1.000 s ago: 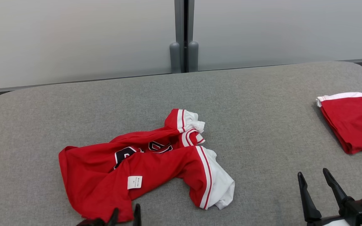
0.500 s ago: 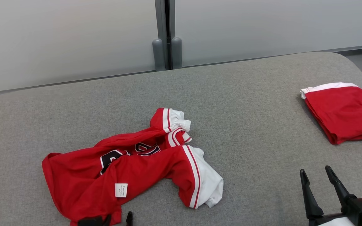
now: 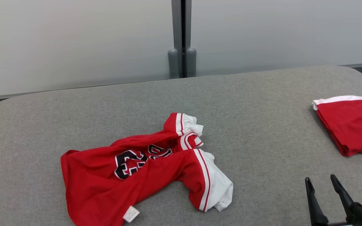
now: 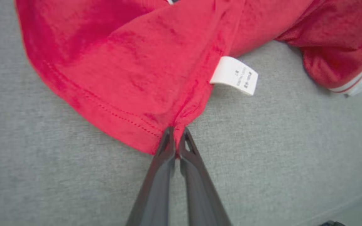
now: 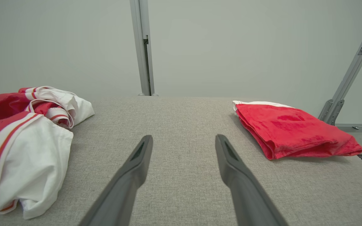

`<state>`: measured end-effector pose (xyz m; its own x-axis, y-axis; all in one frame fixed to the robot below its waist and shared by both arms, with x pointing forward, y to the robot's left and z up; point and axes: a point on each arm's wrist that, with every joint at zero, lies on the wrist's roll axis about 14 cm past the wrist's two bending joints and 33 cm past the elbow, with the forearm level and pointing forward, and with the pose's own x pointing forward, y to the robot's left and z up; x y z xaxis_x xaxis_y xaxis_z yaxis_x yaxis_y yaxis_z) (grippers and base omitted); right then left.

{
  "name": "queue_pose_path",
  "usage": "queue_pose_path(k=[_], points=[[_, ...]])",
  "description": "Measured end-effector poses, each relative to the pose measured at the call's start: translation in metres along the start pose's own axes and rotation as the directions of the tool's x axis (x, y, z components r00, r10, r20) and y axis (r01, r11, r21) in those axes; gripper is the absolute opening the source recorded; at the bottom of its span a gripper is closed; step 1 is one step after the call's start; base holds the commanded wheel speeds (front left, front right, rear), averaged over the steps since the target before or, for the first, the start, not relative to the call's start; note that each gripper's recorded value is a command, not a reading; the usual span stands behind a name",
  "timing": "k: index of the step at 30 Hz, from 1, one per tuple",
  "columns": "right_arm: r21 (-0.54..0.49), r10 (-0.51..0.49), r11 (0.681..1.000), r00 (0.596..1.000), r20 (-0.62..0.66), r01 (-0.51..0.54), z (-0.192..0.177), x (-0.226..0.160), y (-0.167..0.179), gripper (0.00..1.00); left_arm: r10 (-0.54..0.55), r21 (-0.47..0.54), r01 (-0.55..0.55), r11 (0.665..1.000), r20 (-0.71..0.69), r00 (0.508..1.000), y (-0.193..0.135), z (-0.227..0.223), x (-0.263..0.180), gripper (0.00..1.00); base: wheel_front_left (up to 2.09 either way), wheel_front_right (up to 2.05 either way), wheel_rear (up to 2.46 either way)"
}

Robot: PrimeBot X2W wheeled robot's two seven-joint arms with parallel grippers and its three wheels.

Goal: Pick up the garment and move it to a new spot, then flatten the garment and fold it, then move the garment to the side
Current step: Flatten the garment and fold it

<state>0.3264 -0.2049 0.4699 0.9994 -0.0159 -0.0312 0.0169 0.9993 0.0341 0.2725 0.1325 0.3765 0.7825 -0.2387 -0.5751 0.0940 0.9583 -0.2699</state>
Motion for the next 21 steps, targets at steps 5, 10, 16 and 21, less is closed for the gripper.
queue_pose_path(k=[5,10,16,21], points=[[0.013,0.026,1.000,1.000,0.011,-0.026,0.003,0.003,0.008,1.00,0.028,0.028,-0.025,0.999,-0.103,0.994,0.027,-0.017,-0.044,0.00,0.00,0.00,0.00],[0.023,0.048,0.999,0.999,0.011,-0.049,0.003,0.004,0.016,1.00,0.052,0.003,-0.052,0.999,-0.155,0.987,0.037,-0.035,-0.055,1.00,0.00,0.00,0.00],[0.012,0.029,0.999,0.999,0.016,-0.029,0.004,0.002,0.010,1.00,0.118,-0.011,-0.121,0.993,-0.177,0.977,0.046,-0.046,-0.054,1.00,0.00,0.00,0.00],[0.004,-0.031,1.000,0.999,0.012,0.031,0.003,-0.006,-0.009,1.00,0.039,-0.003,-0.039,0.999,-0.135,0.990,0.020,-0.021,-0.059,1.00,0.00,0.00,0.00]])
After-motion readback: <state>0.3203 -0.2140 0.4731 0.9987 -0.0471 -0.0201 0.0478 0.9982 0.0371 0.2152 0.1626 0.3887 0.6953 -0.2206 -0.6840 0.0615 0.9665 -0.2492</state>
